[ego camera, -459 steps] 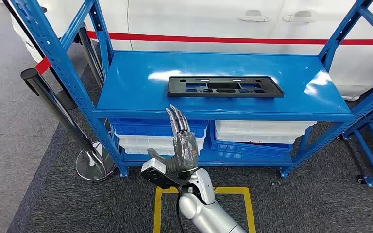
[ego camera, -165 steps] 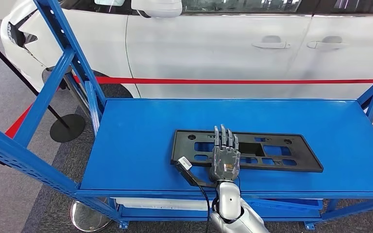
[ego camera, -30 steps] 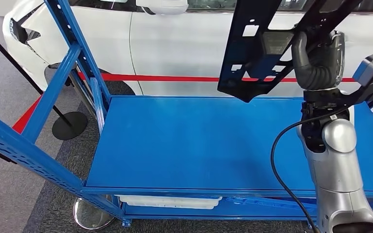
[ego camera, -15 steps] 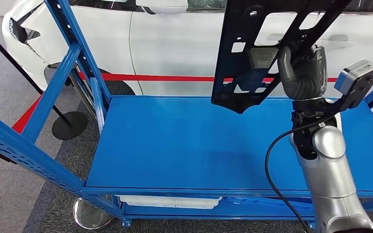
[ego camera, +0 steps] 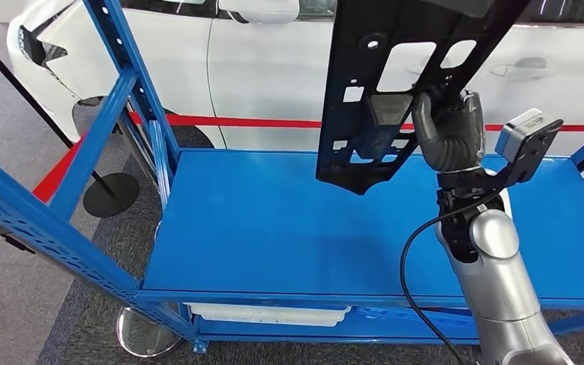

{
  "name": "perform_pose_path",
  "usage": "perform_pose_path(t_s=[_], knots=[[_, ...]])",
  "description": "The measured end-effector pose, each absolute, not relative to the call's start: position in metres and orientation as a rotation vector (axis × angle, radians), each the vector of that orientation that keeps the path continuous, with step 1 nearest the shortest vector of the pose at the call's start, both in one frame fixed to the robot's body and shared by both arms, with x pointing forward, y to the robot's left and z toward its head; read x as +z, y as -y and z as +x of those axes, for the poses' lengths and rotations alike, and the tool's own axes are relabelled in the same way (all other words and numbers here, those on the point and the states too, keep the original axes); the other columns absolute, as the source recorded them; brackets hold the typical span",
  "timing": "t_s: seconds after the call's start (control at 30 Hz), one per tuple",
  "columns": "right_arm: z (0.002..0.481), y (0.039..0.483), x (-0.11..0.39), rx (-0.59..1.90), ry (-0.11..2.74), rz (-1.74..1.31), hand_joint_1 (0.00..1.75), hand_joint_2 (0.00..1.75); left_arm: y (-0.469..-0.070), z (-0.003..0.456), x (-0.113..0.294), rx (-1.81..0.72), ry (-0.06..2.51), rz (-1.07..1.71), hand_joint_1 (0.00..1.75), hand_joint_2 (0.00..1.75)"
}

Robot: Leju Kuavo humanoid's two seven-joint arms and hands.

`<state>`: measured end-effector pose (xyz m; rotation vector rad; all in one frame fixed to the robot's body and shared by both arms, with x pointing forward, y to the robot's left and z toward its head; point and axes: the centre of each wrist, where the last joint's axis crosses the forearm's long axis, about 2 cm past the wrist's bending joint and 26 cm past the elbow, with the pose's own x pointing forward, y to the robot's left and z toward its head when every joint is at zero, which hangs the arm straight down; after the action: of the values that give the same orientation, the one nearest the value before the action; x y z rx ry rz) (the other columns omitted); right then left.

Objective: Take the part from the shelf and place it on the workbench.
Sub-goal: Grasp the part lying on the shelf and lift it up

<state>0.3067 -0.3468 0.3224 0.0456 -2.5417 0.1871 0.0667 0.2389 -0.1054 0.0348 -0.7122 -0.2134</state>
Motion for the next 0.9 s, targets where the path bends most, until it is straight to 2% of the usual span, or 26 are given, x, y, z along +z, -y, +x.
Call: perform_pose_path(t_s=[0.9], knots=[[0.307,0.337,0.31,0.176,2.506,0.086,1.75,1.75,-0.248,0.069,-0.106,-0.232,0.702,0.073,0.0,1.75]])
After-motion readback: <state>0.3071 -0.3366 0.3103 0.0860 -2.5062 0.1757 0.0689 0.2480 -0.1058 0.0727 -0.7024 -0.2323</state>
